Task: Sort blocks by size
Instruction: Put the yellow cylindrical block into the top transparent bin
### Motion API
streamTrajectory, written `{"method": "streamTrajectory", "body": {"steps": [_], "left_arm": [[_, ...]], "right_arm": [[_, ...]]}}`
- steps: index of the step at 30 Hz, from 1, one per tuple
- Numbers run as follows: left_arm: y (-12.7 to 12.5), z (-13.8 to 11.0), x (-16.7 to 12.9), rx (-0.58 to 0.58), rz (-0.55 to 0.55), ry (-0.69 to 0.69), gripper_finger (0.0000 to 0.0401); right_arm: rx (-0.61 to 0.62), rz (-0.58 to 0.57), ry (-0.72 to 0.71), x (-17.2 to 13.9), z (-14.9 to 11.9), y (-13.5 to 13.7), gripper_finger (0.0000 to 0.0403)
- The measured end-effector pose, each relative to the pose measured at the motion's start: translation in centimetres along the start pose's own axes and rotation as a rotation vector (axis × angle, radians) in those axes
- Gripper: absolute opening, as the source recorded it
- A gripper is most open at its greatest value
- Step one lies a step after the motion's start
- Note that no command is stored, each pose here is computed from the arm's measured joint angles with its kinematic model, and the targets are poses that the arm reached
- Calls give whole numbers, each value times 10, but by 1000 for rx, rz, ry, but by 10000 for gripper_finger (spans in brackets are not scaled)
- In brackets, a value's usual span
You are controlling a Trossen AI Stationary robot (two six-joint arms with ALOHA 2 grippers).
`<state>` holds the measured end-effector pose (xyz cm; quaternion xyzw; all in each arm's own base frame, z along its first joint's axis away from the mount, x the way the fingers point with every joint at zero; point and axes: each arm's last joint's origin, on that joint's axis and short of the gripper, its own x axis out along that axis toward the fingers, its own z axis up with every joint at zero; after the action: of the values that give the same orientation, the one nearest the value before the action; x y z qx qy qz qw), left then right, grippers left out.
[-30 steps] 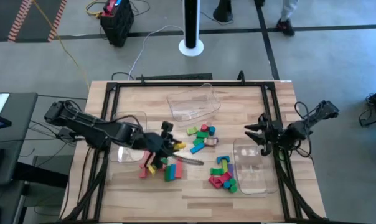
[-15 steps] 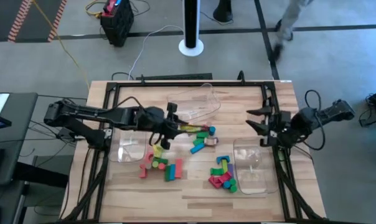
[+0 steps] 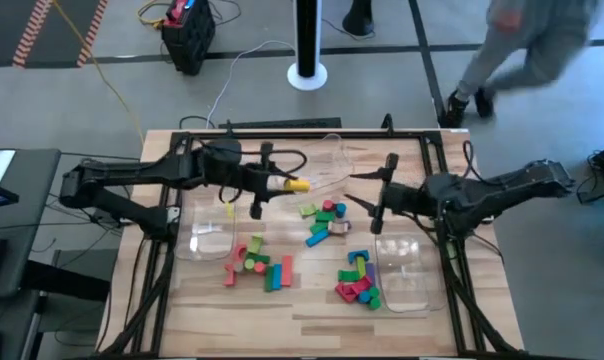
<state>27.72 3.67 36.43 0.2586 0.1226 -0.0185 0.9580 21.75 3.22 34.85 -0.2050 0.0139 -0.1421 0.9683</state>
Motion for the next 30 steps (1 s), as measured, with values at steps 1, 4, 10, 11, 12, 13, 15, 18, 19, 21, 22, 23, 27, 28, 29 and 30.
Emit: {"method": "streamTrajectory", "body": {"steps": [1, 4, 10, 11, 12, 13, 15, 18, 19, 21, 22, 23, 27, 28, 29, 30], "left_arm": [[2, -5, -1, 2, 11, 16, 128], [15, -26, -2, -28, 55, 97, 128], [42, -82, 18, -149, 99, 236, 128], [46, -90, 23, -166, 100, 249, 128], [49, -98, 28, -183, 100, 262, 128], [50, -108, 33, -202, 81, 286, 128], [52, -123, 44, -239, 39, 337, 128], [52, -142, 59, -283, -23, 433, 128], [51, -147, 65, -295, -45, 465, 128], [49, -157, 74, -309, -81, 516, 130], [49, -161, 78, -318, -99, 540, 133], [49, -164, 82, -326, -109, 556, 137], [51, -170, 94, -352, -126, 591, 166], [52, -171, 96, -352, -123, 595, 173], [53, -170, 96, -350, -118, 596, 180], [54, -169, 96, -349, -116, 594, 187]], "right_arm": [[9, -3, 9, 0, -1, -1, 244], [36, -1, 69, -1, -7, -4, 244], [100, 18, 131, -10, -11, -6, 244], [103, 22, 134, -11, -11, -6, 244], [103, 26, 134, -12, -11, -6, 244], [104, 31, 131, -14, -10, -6, 244], [107, 41, 123, -17, -9, -5, 244], [102, 53, 128, -20, -8, -5, 244], [99, 56, 133, -22, -9, -6, 244], [101, 56, 150, -22, -10, -6, 244], [105, 54, 153, -22, -11, -6, 244], [101, 53, 162, -22, -12, -7, 244], [104, 55, 188, -22, -15, -6, 244], [107, 57, 197, -23, -15, -6, 244], [108, 61, 205, -23, -16, -5, 244], [111, 65, 217, -23, -17, -5, 244]]}}
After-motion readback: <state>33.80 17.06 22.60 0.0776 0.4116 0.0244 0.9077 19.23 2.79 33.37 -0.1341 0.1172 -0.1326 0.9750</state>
